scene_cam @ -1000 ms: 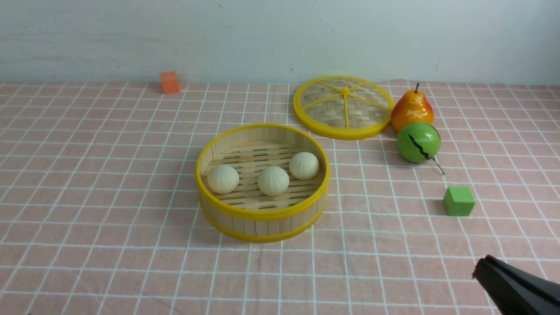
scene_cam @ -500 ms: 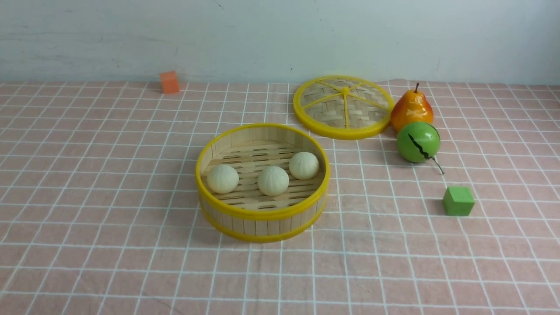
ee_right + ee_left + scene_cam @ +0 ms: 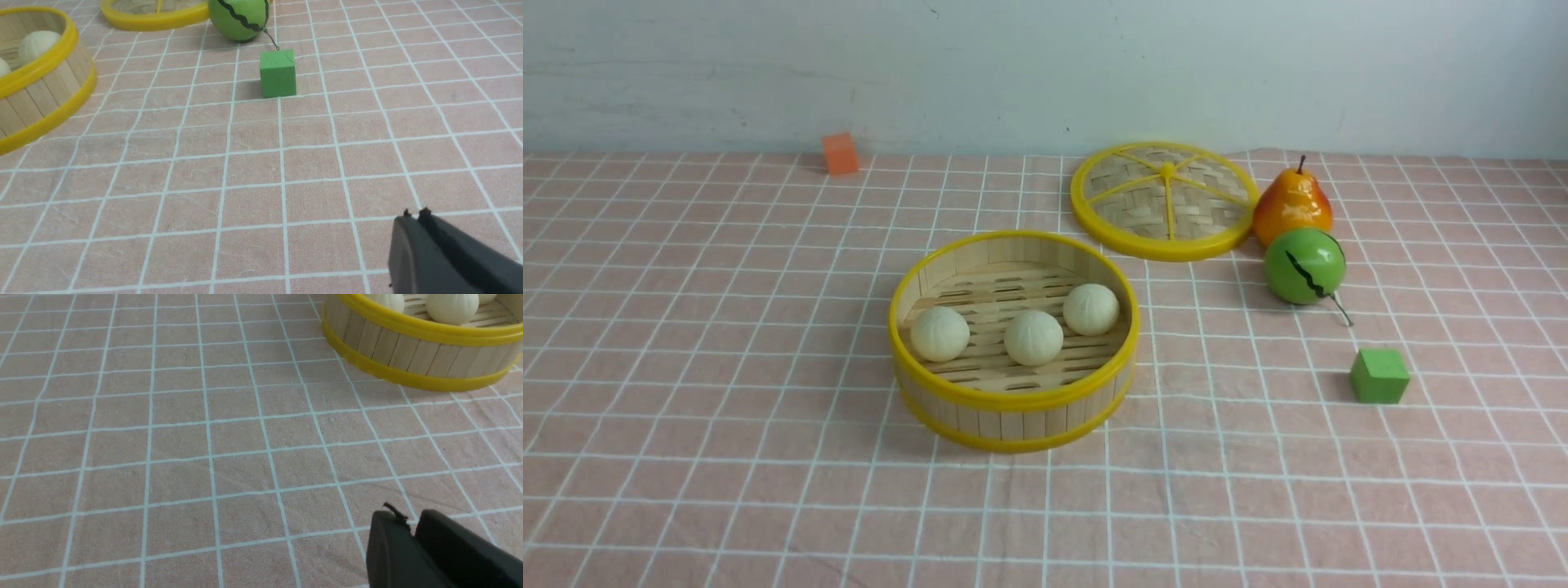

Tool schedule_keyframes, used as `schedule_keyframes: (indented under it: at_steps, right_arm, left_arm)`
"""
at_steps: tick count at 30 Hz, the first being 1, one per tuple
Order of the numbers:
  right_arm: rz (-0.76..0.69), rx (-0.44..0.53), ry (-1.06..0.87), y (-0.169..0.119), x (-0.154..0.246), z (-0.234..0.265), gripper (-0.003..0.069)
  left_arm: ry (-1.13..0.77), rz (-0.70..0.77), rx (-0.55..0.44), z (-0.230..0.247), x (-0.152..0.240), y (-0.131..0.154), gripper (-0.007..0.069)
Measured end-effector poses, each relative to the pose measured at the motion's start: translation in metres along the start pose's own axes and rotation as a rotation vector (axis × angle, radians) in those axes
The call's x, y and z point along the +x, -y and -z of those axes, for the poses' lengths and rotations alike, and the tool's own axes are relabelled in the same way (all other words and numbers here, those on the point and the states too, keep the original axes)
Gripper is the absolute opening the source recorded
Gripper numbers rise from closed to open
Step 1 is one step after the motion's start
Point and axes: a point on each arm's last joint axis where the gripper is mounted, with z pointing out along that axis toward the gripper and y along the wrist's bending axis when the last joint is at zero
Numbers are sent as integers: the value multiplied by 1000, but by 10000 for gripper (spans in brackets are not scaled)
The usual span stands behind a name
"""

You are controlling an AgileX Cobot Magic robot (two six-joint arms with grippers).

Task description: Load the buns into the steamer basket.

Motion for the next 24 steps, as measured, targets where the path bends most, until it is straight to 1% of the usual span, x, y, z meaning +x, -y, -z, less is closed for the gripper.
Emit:
schedule_keyframes:
  at_steps: [14, 17, 21, 24]
  right_arm:
    - [0, 0, -1, 0, 0, 0, 21]
    - [0, 0, -1, 0, 0, 0, 25]
    - [0, 0, -1, 0, 0, 0, 32]
    - [-1, 0, -2, 0, 0, 0, 36]
  left_arm:
    - [3, -3, -2, 1, 0, 0, 107]
    - [31, -26, -49, 6, 3, -5, 108]
    - [121, -1, -124, 11, 14, -10, 108]
    - [142, 35, -173, 7, 23, -13, 108]
